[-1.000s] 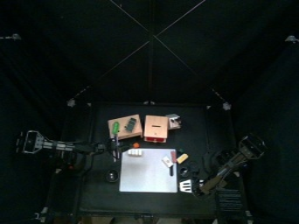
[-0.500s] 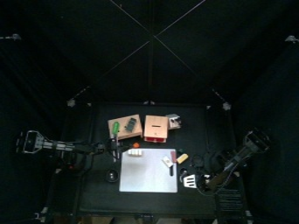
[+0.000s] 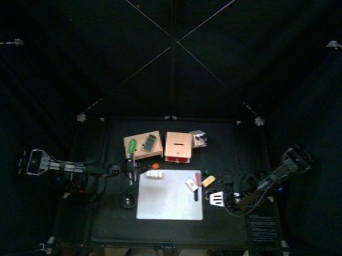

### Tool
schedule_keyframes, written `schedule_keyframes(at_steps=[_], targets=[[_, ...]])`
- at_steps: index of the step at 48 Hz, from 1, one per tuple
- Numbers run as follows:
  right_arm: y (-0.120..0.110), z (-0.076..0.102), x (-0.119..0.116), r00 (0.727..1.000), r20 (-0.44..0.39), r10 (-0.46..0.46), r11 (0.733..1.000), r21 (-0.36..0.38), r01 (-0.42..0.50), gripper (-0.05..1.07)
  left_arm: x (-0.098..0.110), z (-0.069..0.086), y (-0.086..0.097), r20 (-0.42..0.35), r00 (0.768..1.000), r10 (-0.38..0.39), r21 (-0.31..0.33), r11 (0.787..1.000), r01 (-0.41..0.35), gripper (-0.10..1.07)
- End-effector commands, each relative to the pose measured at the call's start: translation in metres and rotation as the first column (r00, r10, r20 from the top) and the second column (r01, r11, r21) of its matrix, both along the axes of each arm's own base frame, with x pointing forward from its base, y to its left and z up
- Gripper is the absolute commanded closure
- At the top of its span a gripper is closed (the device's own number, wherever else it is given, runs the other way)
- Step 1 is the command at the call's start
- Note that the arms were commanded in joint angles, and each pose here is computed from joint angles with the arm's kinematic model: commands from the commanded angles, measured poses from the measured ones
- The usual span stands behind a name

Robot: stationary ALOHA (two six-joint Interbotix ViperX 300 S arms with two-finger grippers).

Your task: Place medium cookie cutter over small cookie cutter

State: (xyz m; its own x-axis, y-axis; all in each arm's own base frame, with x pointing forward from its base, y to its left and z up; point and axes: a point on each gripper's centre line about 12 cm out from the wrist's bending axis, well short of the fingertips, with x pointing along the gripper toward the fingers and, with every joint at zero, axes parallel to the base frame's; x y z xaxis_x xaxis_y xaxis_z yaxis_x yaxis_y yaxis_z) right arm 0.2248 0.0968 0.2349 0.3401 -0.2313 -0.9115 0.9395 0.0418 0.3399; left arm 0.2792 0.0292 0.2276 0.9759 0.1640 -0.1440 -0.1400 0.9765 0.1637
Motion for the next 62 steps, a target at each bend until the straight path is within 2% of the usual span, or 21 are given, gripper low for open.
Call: schedule_keyframes(at_steps=[1,10,18,38,54,62], targets=[[-0.002,0.001,0.004,1.0,0.031,-0.002,1.0,0.024,0.001,0.45,0.002,0.006,0.001,0.019,1.0,0.002,0.0,1.0,-0.002,0.48],[-0.005,-0.007,0.003,1.0,0.028,-0.006,0.999,0.031,0.005,0.45,0.001,0.005,0.001,0.015,1.0,0.002,0.0,1.0,-0.002,0.48],[-0.007,-0.017,-0.001,1.0,-0.008,-0.018,0.999,0.043,0.018,0.45,0.001,0.004,0.001,0.014,1.0,0.002,0.0,1.0,-0.002,0.48],[-0.008,-0.039,0.007,1.0,0.017,-0.003,0.997,0.079,0.002,0.45,0.001,0.003,0.001,0.011,1.0,0.002,0.0,1.0,-0.002,0.48],[-0.009,-0.049,0.001,1.0,-0.018,-0.014,0.996,0.091,0.015,0.45,0.0,0.003,0.001,0.011,1.0,0.002,0.0,1.0,-0.002,0.48],[-0.006,-0.054,0.006,1.0,-0.011,-0.005,0.995,0.096,0.006,0.45,0.0,0.003,0.001,0.011,1.0,0.002,0.0,1.0,-0.002,0.48]])
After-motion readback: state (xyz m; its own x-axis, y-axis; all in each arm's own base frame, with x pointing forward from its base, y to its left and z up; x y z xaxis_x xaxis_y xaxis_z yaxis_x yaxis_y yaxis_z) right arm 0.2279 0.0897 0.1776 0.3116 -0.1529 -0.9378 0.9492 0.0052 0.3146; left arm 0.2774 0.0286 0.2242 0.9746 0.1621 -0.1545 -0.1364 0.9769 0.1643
